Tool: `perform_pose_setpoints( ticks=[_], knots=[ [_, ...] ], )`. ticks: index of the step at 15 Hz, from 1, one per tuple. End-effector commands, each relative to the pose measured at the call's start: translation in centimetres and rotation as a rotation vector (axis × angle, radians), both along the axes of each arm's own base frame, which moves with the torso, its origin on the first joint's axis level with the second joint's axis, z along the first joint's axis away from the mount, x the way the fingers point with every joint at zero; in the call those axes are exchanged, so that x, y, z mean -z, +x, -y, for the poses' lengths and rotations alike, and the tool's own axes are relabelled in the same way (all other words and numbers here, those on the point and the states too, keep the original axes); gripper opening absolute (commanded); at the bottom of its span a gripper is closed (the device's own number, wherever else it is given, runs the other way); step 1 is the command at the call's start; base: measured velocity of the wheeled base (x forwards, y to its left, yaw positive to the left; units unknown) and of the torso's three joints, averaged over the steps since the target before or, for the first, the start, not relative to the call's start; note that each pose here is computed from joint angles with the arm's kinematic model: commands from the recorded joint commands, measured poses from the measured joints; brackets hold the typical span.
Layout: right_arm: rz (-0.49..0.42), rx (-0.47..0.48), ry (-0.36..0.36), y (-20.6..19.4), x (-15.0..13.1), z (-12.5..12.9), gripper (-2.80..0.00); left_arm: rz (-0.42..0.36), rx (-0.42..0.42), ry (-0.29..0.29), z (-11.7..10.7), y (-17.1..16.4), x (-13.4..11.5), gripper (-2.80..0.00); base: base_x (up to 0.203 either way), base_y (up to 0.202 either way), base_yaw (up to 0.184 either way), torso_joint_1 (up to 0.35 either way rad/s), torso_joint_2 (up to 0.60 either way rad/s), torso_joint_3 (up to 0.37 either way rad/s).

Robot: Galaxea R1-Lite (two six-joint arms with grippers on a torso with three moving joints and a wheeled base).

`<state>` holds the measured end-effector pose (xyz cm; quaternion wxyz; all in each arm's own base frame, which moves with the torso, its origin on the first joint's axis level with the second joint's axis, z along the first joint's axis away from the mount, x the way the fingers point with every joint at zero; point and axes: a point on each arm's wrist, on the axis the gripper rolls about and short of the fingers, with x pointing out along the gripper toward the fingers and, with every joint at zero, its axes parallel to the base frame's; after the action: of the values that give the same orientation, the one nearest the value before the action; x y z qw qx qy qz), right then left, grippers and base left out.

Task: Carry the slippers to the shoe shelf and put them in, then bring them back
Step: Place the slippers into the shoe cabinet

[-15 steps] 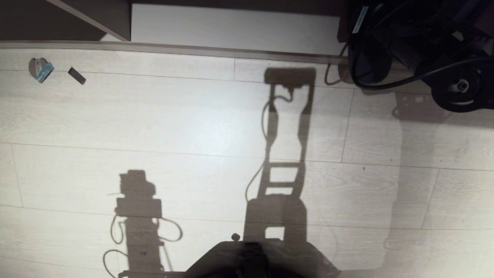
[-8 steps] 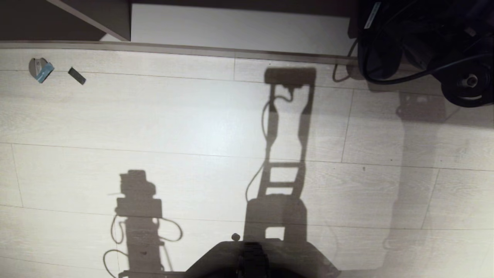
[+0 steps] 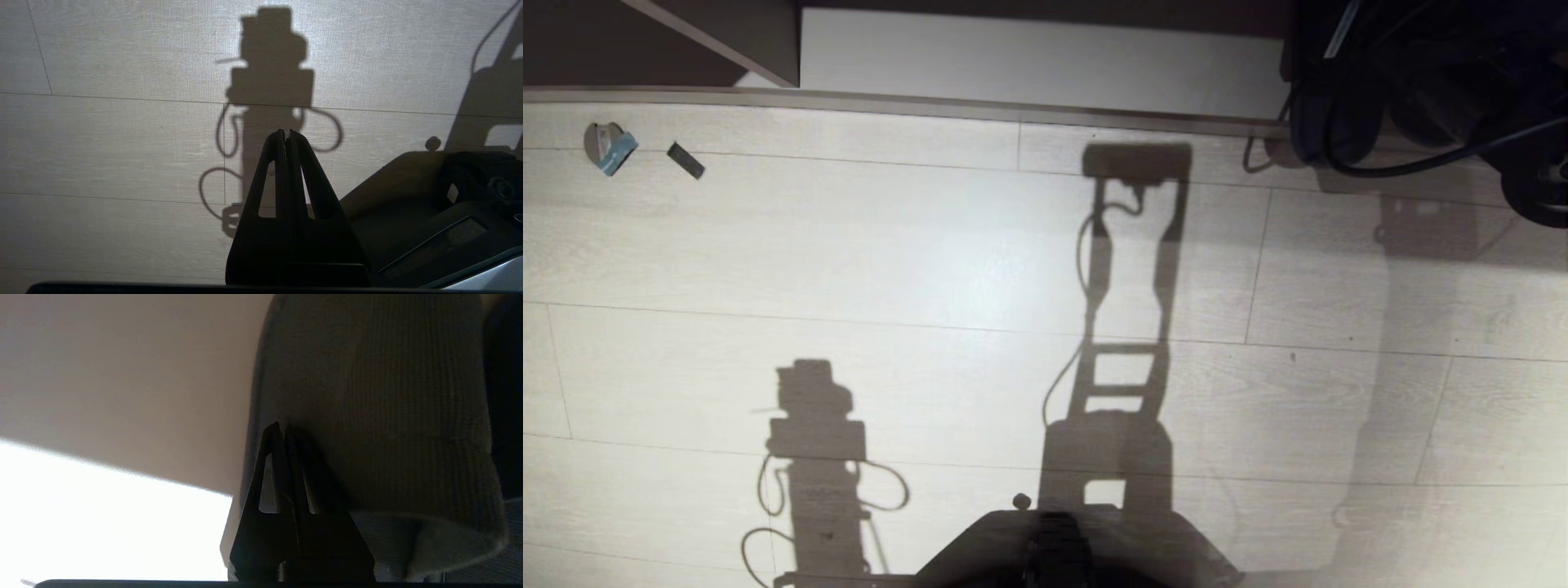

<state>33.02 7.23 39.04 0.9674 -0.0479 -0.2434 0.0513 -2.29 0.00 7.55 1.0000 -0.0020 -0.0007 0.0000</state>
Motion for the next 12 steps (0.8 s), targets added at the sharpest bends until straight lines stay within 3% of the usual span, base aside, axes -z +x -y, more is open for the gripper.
perform_pose_setpoints(
  ticks=[1,12],
  knots=[
    [0.012,0.010,-0.002,-0.6,-0.4,0.7,-2.80,0.000,0.000,-0.001,0.0,0.0,0.0,-2.80,0.000,0.000,0.000,0.000,0.00,0.000],
    [0.041,0.015,-0.035,0.5,-1.2,2.8,-2.80,-0.001,0.000,-0.001,0.0,0.0,0.0,-2.80,0.000,0.000,0.000,0.000,0.00,0.000]
  ],
)
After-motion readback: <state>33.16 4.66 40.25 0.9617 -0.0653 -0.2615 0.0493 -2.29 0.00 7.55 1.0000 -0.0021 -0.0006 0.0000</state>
